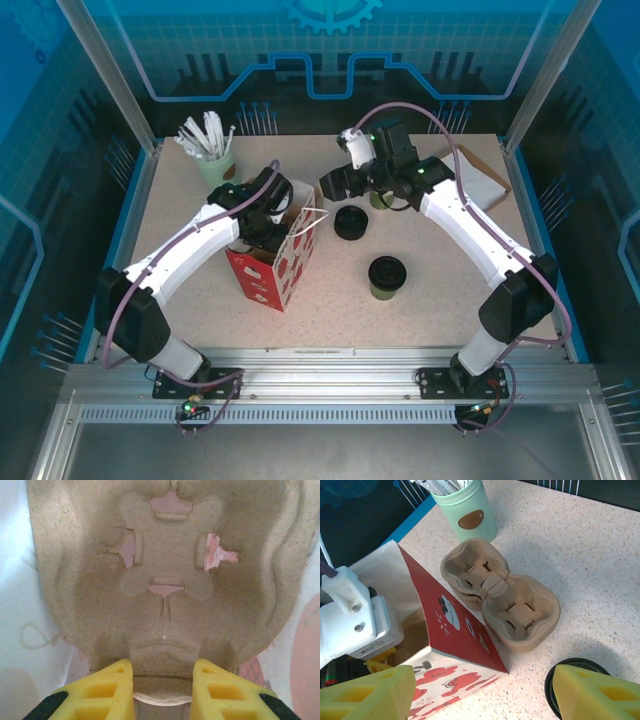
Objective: Pack the takeout coffee
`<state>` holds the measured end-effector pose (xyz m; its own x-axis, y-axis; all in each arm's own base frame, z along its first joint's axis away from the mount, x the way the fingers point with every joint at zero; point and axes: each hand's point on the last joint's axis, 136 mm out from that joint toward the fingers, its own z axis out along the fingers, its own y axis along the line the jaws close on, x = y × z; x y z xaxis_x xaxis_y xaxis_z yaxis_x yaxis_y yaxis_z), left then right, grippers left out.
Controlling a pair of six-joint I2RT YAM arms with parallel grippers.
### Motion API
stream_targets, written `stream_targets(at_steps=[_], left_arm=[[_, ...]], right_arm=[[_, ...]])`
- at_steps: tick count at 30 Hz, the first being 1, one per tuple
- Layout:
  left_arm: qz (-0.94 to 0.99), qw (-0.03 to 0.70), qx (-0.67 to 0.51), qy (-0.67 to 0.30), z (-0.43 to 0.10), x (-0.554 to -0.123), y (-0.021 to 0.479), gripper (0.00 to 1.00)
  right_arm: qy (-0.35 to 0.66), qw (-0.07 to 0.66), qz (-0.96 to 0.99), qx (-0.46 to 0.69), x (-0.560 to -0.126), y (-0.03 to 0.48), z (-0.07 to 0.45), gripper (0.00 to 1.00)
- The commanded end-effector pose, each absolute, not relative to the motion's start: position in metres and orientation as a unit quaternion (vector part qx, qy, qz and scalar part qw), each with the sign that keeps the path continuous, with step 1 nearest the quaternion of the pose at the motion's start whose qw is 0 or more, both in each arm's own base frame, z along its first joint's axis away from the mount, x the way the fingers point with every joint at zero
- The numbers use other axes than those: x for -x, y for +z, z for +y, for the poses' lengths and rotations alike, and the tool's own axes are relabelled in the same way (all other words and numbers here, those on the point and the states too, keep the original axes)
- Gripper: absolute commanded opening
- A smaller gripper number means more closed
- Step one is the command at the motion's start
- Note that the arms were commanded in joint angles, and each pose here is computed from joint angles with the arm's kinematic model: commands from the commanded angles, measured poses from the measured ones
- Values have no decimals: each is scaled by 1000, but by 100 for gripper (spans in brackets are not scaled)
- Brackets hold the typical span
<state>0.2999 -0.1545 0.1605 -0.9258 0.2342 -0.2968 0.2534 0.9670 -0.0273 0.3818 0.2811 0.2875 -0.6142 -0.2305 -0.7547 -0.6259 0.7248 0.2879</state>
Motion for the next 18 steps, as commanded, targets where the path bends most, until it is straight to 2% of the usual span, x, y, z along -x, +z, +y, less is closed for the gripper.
stream_targets(at_steps=[1,18], left_arm=[[985,119,-127,-11,-144,-296,144,26],[988,95,-119,-10,-147,-299,101,26]], right_arm=[[270,387,849,240,-382,303,271,75],[269,375,857,229,-380,286,264,75]])
